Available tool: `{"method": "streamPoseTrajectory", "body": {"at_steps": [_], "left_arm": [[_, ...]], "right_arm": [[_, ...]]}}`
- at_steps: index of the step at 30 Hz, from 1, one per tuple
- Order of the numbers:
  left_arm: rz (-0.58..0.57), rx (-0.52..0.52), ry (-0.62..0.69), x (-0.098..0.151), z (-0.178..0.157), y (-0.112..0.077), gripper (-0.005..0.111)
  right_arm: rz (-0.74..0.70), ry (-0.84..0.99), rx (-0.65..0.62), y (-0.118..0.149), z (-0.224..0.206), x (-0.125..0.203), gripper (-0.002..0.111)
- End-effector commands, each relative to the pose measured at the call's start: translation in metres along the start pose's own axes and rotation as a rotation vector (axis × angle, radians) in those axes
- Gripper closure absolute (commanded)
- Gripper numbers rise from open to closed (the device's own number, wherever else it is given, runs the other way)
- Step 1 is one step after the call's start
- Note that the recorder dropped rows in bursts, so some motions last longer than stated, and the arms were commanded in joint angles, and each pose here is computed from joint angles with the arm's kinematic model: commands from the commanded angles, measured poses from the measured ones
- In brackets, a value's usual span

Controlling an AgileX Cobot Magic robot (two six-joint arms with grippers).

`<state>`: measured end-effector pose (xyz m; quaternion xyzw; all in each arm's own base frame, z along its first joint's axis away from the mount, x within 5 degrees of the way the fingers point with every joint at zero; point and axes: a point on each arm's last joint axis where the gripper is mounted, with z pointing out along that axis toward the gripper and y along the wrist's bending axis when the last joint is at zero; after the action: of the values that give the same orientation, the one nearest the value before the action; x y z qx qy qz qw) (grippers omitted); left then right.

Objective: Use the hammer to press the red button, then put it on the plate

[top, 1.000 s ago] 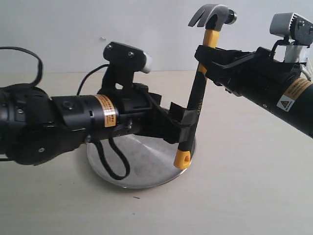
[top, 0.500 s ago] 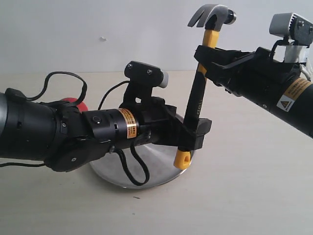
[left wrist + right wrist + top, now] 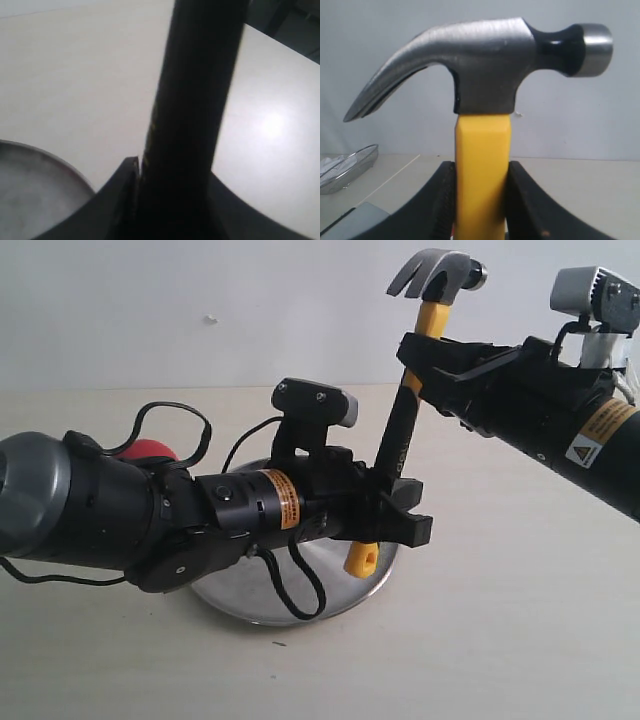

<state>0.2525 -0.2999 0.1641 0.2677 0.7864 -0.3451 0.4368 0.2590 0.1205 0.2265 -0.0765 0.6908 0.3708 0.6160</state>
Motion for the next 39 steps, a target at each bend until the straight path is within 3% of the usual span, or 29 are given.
{"method": "streamPoseTrajectory", "body": {"at_steps": [1,13,16,23,26,39], "left_arm": [[-0.005,0.006,-0.013,-0.003,0.0,-0.002,0.106],[-0.069,-0.013,-0.062,-0.015,-0.006,0.002,0.107],[-0.073,-0.015,-0.093,-0.025,-0.013,0.003,0.107],[-0.1,-0.023,-0.165,-0.045,-0.026,0.003,0.107],[-0.106,-0.029,-0.201,-0.054,-0.033,0.007,0.107],[-0.08,-0.095,-0.208,-0.065,-0.053,0.021,0.107]], "right_arm": [[-0.011,-0.077,-0.046,0.006,0.001,-0.011,0.108],[-0.018,-0.032,-0.007,0.002,0.001,-0.007,0.106],[-0.018,-0.032,-0.007,0.002,0.001,-0.007,0.097],[-0.016,-0.006,0.009,0.001,0.001,-0.005,0.059],[-0.019,0.0,0.009,0.001,0.001,-0.004,0.052],[-0.017,0.0,0.012,0.001,0.001,-0.004,0.049]]}}
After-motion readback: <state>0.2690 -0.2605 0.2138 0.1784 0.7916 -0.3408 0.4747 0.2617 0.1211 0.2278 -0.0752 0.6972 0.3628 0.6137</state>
